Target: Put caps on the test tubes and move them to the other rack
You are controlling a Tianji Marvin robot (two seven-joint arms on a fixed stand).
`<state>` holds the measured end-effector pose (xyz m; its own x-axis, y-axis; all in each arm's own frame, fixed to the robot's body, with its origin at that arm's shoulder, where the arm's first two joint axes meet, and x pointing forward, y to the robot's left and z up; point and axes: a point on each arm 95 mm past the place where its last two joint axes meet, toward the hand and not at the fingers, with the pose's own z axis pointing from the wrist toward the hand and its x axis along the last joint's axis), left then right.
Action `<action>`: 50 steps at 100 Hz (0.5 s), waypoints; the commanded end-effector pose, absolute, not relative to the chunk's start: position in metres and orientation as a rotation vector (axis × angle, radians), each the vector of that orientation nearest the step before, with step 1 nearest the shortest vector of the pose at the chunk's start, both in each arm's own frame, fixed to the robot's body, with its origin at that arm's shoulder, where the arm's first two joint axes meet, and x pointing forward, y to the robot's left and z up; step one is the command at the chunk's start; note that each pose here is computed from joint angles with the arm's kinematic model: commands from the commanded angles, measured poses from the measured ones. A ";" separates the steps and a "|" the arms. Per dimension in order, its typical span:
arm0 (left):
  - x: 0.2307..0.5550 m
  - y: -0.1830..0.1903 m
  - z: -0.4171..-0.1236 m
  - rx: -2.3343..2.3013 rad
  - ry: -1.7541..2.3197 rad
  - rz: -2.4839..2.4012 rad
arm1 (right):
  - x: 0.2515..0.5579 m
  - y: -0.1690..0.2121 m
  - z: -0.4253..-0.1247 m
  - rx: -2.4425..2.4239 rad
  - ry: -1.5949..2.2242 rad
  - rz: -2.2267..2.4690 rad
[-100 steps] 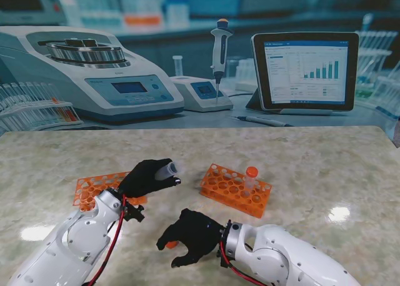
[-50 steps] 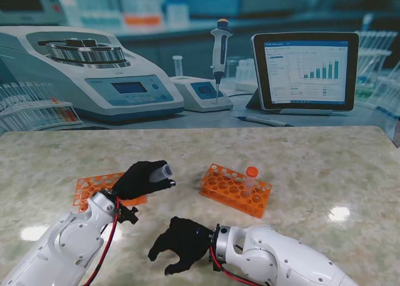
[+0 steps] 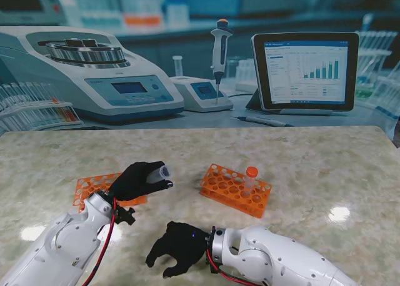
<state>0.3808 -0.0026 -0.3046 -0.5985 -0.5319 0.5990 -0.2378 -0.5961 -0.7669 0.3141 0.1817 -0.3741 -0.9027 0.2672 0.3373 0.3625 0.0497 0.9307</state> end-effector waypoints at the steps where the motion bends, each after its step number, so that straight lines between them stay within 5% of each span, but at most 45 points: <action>1: 0.380 -0.002 -0.303 -1.291 1.309 -2.311 | 0.312 0.182 -0.379 -0.674 -2.226 -1.990; 50: 0.379 -0.003 -0.303 -1.285 1.311 -2.310 | 0.313 0.175 -0.373 -0.698 -2.261 -1.979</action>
<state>0.3802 -0.0014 -0.3045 -0.6009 -0.5347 0.5941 -0.2349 -0.5924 -0.7707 0.3159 0.1738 -0.3737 -0.8978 0.2933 0.3286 0.3661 0.0822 0.9269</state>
